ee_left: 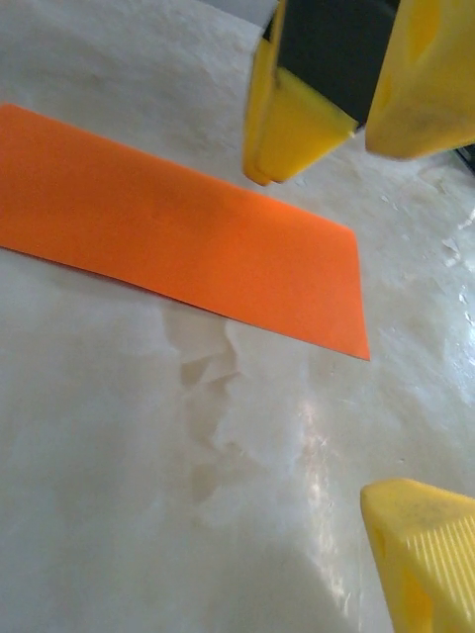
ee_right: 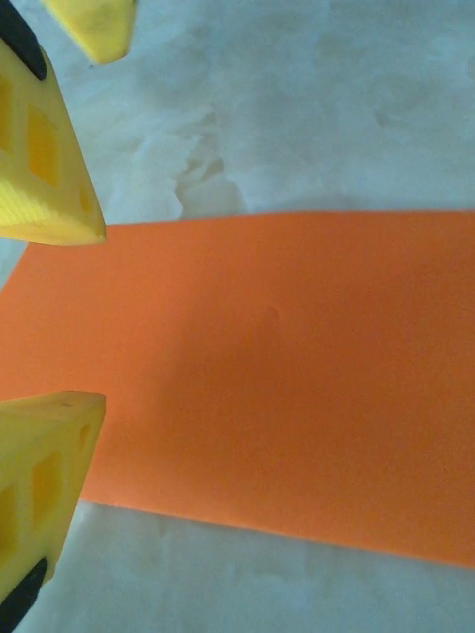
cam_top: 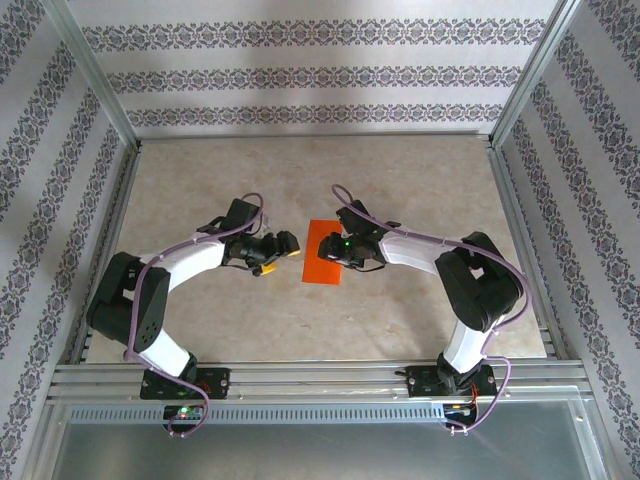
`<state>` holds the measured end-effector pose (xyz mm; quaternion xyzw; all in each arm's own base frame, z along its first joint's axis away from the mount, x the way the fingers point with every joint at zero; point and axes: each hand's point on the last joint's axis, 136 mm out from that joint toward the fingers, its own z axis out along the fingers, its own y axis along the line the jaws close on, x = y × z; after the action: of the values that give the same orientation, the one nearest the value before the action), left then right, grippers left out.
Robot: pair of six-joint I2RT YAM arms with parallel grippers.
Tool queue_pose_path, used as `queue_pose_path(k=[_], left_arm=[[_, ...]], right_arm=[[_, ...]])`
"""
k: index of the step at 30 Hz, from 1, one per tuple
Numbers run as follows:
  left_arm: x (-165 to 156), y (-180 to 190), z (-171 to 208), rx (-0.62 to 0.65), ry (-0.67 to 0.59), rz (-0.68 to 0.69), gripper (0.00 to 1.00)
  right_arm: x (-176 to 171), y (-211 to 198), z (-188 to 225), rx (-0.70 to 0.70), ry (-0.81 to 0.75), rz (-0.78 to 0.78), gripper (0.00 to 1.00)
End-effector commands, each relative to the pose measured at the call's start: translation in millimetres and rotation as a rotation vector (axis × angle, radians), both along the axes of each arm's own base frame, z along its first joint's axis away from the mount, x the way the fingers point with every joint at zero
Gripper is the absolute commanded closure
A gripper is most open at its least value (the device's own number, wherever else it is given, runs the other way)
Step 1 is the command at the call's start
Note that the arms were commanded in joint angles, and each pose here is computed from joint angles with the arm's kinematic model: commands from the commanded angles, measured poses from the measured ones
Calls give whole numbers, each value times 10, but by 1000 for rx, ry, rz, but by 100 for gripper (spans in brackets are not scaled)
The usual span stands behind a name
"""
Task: Fold a paper plane with a square sheet of paper (pick it up from the middle)
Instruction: Third fold the triangle at the center of the table.
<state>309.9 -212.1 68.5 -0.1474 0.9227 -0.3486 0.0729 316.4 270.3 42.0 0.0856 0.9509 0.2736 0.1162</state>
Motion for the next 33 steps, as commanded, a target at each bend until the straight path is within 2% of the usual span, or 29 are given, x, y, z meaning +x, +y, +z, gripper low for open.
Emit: queue_pose_path(k=[1,5,14,33], left_arm=[[1,-199,2,-37,19,-43,24],[-46,-351,-65,-57,66,-80,40],[-104,-450,-209,-43,134,-108,56],[-221,-405,-412,110,180,-170,59]], right_arm=[[-29,-48,-167,-35,36,-58,57],[-103,-109,-340,-76,82,-64,58],[-266,-278,-569,-136,146,-68,60],[-292,-276,-629,-119,168,-64,60]])
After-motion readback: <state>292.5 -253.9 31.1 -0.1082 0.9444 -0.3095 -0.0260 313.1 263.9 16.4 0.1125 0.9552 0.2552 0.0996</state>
